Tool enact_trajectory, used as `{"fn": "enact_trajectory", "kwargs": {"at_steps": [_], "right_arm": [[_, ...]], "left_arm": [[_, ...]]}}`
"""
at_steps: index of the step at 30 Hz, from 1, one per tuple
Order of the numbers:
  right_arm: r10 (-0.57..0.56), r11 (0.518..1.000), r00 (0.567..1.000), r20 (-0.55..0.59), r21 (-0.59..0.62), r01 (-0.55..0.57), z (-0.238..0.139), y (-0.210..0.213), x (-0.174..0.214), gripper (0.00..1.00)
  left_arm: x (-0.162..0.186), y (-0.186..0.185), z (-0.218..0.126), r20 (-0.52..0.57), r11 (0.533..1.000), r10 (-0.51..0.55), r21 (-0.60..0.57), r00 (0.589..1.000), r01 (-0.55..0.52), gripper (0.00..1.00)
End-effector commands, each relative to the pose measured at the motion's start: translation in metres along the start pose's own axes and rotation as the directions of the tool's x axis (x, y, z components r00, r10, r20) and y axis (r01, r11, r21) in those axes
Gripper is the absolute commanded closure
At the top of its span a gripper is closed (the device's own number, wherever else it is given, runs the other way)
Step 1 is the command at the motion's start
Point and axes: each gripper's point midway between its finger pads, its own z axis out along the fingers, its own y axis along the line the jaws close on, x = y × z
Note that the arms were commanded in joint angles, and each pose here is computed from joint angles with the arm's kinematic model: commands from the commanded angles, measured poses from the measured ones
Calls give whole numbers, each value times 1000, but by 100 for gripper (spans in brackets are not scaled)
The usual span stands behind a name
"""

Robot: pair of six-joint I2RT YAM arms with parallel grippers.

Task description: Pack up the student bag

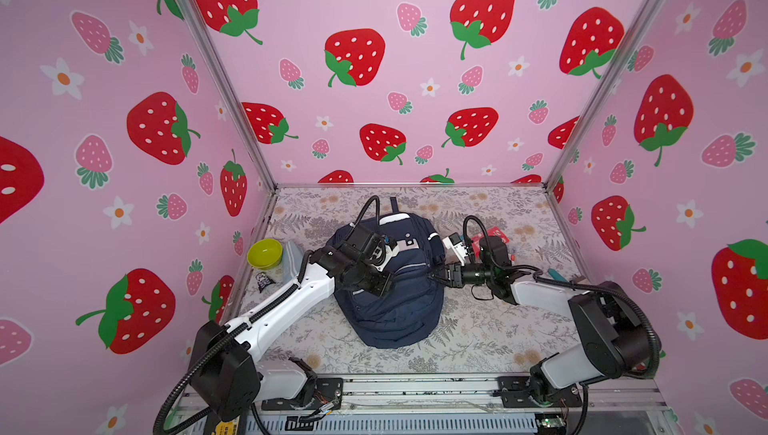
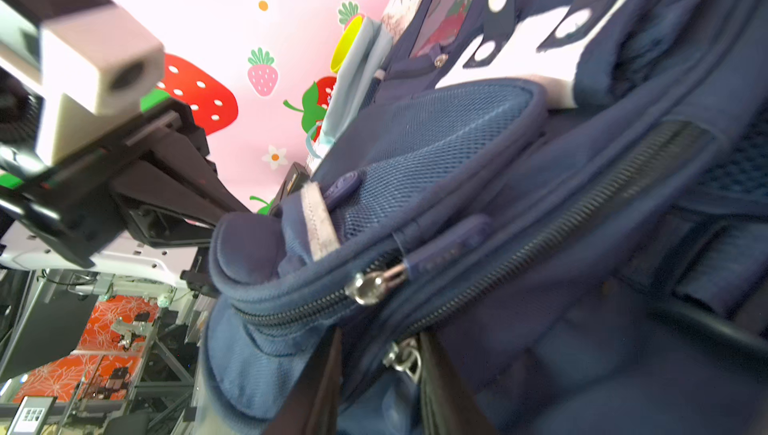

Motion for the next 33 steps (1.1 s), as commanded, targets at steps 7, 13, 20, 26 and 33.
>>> {"fn": "enact_trajectory", "kwargs": {"at_steps": [7,13,20,26,33], "right_arm": [[-29,996,999,-24,-84,26,3,26,16,76],[-8,997,1000,-12,-83,7,1,22,26,74],[0,999,1000,-15,-48,0,0,15,32,67],[11,1000,1000,-23,-12,-11,-3,8,43,72],[20,1000,999,-35,10,-20,-4,5,52,74]], "left_arm": [[-53,-32,-33,233,980,3,191,973,-49,100],[-56,-27,-39,259,974,-41,227,965,-20,100],[-55,-24,-37,248,973,-55,232,967,-5,100],[-54,-22,-37,246,972,-59,234,967,-1,100],[-51,-20,-35,239,972,-63,236,969,5,100]]}}
